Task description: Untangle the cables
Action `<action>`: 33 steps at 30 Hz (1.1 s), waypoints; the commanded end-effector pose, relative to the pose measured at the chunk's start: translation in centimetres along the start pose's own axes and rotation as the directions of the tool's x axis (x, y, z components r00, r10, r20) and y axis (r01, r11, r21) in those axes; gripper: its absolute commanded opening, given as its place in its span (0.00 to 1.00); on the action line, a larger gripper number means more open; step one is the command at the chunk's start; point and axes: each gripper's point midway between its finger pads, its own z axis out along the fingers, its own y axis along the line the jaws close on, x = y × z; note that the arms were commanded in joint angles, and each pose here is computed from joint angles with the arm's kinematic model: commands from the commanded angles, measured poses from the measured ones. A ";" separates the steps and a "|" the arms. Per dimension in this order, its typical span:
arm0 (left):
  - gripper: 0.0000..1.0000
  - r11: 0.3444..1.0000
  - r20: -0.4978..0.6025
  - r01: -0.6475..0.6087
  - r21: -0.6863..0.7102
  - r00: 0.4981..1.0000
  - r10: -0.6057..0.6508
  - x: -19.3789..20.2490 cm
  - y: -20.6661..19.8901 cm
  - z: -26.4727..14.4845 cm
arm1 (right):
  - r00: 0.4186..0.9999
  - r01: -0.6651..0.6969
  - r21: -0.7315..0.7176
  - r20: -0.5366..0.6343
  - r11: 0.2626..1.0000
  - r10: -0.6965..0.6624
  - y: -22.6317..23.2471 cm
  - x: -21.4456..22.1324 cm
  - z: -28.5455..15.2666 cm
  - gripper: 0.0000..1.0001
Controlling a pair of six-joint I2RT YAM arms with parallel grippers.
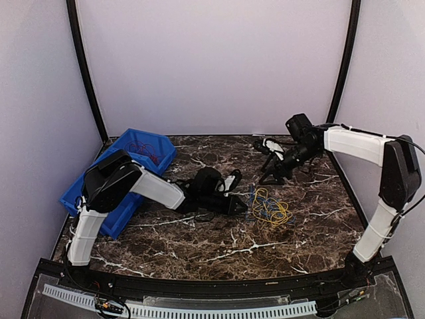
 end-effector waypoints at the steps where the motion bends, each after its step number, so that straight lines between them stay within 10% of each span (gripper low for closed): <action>1: 0.01 0.997 0.073 -0.024 0.076 0.997 0.018 -1.0 -1.7 -0.5 | 1.000 0.028 -0.053 0.002 0.998 -0.028 0.5 0.2 2.4 0.70; 16: 0.00 0.985 0.184 -0.013 0.175 0.983 -0.019 0.2 -4.2 -6.0 | 0.994 0.032 -0.169 -0.101 0.985 -0.050 1.5 3.6 11.6 0.66; 27: 0.00 0.993 0.283 -0.064 0.096 0.958 0.035 -1.0 -6.8 -13.5 | 0.972 -0.014 -0.085 -0.236 0.996 -0.007 0.5 7.3 13.8 0.21; 33: 0.00 0.975 0.381 -0.192 -0.110 0.898 0.220 -5.1 -9.5 -21.0 | 0.957 -0.058 -0.028 -0.284 0.998 0.048 -0.8 9.3 13.1 0.20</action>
